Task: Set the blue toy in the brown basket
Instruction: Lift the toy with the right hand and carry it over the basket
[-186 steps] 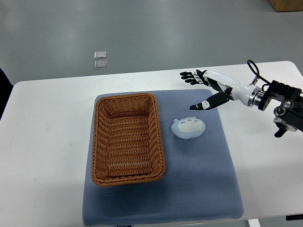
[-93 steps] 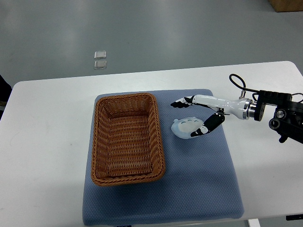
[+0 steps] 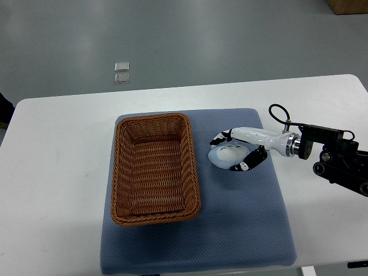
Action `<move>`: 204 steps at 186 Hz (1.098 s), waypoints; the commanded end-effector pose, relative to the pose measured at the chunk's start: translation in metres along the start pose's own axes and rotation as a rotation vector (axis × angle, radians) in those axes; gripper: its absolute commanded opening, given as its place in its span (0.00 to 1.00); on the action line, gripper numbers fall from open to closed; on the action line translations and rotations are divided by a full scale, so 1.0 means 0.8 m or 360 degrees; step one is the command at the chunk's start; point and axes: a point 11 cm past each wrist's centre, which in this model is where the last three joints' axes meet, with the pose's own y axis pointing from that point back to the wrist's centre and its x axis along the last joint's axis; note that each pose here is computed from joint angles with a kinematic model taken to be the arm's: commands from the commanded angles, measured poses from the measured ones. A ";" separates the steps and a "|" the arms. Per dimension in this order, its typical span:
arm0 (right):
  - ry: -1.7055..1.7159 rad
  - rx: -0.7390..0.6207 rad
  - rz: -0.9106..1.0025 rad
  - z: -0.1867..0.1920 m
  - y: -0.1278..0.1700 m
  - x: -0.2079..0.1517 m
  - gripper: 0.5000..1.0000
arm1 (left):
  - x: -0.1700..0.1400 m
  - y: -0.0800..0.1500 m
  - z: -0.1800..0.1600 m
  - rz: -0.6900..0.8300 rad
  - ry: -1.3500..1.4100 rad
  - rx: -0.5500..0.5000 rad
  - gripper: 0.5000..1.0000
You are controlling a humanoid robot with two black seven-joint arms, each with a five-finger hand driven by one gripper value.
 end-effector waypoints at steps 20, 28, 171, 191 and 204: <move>0.0030 -0.0033 -0.0018 0.003 -0.003 -0.008 0.25 | 0.000 0.000 0.000 0.0000 0.0000 0.0000 1.00; 0.0035 -0.0036 -0.0004 0.004 -0.003 -0.006 0.16 | 0.000 0.000 0.000 0.0000 -0.0002 0.0001 1.00; 0.0044 0.0348 0.0169 -0.130 -0.063 0.120 0.26 | 0.000 0.000 0.002 0.0000 0.0004 -0.0005 1.00; 0.0035 0.0408 0.0088 -0.155 -0.089 0.098 0.32 | 0.000 0.000 0.002 0.0000 0.0007 -0.0006 1.00; 0.0032 0.0414 0.0052 -0.162 -0.104 0.086 0.36 | 0.000 0.000 0.002 0.0000 0.0007 -0.0006 1.00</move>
